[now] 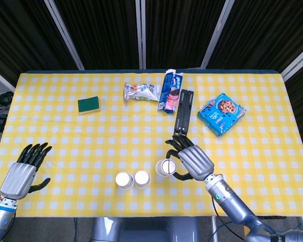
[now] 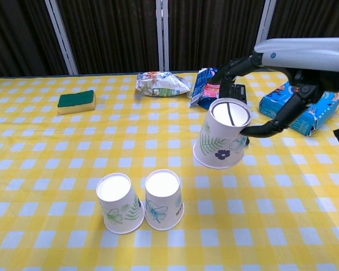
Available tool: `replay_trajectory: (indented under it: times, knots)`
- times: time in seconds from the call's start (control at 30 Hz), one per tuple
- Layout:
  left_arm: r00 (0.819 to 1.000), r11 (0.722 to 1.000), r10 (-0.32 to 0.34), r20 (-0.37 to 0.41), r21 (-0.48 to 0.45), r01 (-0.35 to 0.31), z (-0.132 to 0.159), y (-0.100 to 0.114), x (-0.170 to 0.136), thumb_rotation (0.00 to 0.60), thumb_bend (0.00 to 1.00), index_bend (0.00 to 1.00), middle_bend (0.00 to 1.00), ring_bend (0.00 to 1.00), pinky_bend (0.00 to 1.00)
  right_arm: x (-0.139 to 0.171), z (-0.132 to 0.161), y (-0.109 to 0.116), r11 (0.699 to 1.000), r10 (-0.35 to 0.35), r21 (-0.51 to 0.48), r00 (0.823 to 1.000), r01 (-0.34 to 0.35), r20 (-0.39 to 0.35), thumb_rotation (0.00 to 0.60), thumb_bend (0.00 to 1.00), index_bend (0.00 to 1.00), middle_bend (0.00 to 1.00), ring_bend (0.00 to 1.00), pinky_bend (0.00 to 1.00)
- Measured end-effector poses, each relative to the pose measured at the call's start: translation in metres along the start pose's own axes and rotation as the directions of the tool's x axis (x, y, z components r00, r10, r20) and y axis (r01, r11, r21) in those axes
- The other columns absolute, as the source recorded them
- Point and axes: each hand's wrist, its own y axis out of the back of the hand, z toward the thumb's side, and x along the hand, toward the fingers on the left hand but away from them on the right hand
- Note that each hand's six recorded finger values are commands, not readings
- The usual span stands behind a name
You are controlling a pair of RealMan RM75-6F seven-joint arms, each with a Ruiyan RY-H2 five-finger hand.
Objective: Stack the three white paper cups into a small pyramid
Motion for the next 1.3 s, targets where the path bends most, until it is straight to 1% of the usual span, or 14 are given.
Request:
replay_trajectory:
  times: [0.27, 0.47, 0.63, 0.83, 1.07, 1.3]
  knots:
    - [1.000, 1.000, -0.001, -0.002, 0.002, 0.001, -0.002, 0.001, 0.000, 0.600, 0.24, 0.00, 0.00, 0.00, 0.00, -0.009, 0.030, -0.010, 0.999, 0.014, -0.039, 0.998, -0.016, -0.058, 0.600, 0.22, 0.57, 0.14, 0.00, 0.08]
    - [1.000, 1.000, -0.014, -0.008, 0.003, 0.014, -0.003, -0.001, 0.000, 0.600, 0.24, 0.00, 0.00, 0.00, 0.00, -0.018, 0.044, -0.016, 0.998, 0.010, -0.067, 0.997, -0.014, -0.072, 0.600, 0.22, 0.58, 0.15, 0.00, 0.08]
    - [1.000, 1.000, -0.013, -0.010, -0.001, 0.013, -0.004, 0.001, 0.000, 0.600, 0.24, 0.00, 0.00, 0.00, 0.00, -0.023, 0.047, -0.020, 0.997, 0.005, -0.078, 0.998, -0.011, -0.070, 0.600, 0.22, 0.58, 0.15, 0.00, 0.08]
    - [1.000, 1.000, -0.015, -0.002, -0.002, 0.015, -0.001, 0.000, 0.000, 0.600, 0.24, 0.00, 0.00, 0.00, 0.00, -0.028, 0.049, -0.030, 0.996, 0.017, -0.082, 0.998, -0.023, -0.067, 0.600, 0.22, 0.58, 0.15, 0.00, 0.08]
    - [1.000, 1.000, -0.019, -0.004, -0.006, 0.019, -0.002, -0.001, 0.001, 0.600, 0.24, 0.00, 0.00, 0.00, 0.00, -0.033, 0.063, -0.039, 0.993, 0.027, -0.112, 0.995, -0.038, -0.095, 0.600, 0.22, 0.58, 0.15, 0.00, 0.08]
    - [1.000, 1.000, -0.025, -0.003, -0.006, 0.025, -0.001, -0.001, 0.001, 0.600, 0.24, 0.00, 0.00, 0.00, 0.00, -0.036, 0.072, -0.043, 0.993, 0.033, -0.108, 0.993, -0.045, -0.109, 0.600, 0.22, 0.58, 0.15, 0.00, 0.08]
